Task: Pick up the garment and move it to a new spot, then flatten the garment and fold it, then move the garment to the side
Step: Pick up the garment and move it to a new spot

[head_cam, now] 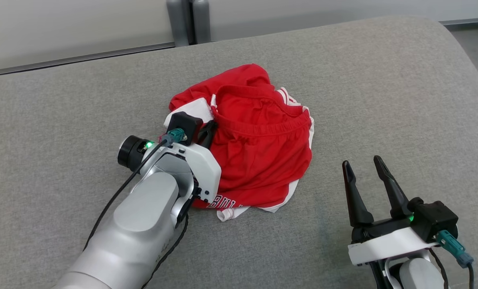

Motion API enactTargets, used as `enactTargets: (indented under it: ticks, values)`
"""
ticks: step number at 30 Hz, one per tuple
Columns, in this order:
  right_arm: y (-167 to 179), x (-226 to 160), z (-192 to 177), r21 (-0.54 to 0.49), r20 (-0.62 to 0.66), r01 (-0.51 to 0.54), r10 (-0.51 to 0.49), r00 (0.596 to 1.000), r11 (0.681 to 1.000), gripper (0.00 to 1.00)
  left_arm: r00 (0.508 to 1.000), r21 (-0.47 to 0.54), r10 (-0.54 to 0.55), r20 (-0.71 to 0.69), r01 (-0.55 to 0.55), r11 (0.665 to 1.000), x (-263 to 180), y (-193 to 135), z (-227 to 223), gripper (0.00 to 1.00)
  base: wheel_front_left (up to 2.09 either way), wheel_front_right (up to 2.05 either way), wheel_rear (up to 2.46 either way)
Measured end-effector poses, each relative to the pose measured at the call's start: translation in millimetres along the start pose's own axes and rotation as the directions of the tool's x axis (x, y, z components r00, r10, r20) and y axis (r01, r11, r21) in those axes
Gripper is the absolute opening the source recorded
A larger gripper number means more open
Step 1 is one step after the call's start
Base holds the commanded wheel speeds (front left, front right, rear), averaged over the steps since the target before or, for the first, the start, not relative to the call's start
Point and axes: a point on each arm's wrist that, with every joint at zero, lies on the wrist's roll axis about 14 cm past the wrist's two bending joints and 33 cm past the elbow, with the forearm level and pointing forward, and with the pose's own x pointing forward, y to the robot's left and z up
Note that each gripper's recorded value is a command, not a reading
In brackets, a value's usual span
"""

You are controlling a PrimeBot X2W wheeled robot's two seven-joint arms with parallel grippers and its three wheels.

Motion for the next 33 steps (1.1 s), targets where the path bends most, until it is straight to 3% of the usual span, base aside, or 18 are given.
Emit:
enactTargets:
  ticks: [4,8,15,25,26,33]
  values:
    - [-8.2,-4.5,2.5,-0.003,0.006,0.027,-0.026,1.0,1.0,1.0,1.0,0.013,-0.021,0.019,0.021,1.0,1.8,-7.9,0.2,0.0,0.0,0.0,0.0]
    - [-13.5,-10.1,2.3,-0.001,0.004,0.046,-0.046,0.999,0.999,1.0,0.992,0.042,-0.013,0.122,0.008,0.999,2.0,-7.7,20.3,0.0,0.0,0.0,0.0]
    - [-11.9,-16.6,5.5,0.01,0.014,0.048,-0.048,0.999,0.999,1.0,0.945,0.087,-0.03,0.327,0.002,0.996,-7.6,-16.3,90.9,0.0,0.0,0.0,0.0]
    - [-5.6,-20.3,14.5,0.019,0.043,0.032,-0.033,0.999,0.999,1.0,0.793,0.162,-0.057,0.607,-0.053,0.985,-60.1,-22.9,186.7,0.0,0.0,0.0,0.0]
    - [-3.8,-20.0,13.8,0.014,0.042,0.026,-0.027,0.999,1.0,1.0,0.754,0.175,-0.047,0.656,-0.091,0.98,-75.7,-13.5,205.0,0.0,0.0,0.0,0.0]
    - [13.2,-14.9,7.2,0.021,0.025,-0.026,0.026,0.999,0.999,1.0,0.622,0.199,0.064,0.781,-0.344,0.918,-152.3,60.3,274.7,0.0,0.0,0.0,0.0]
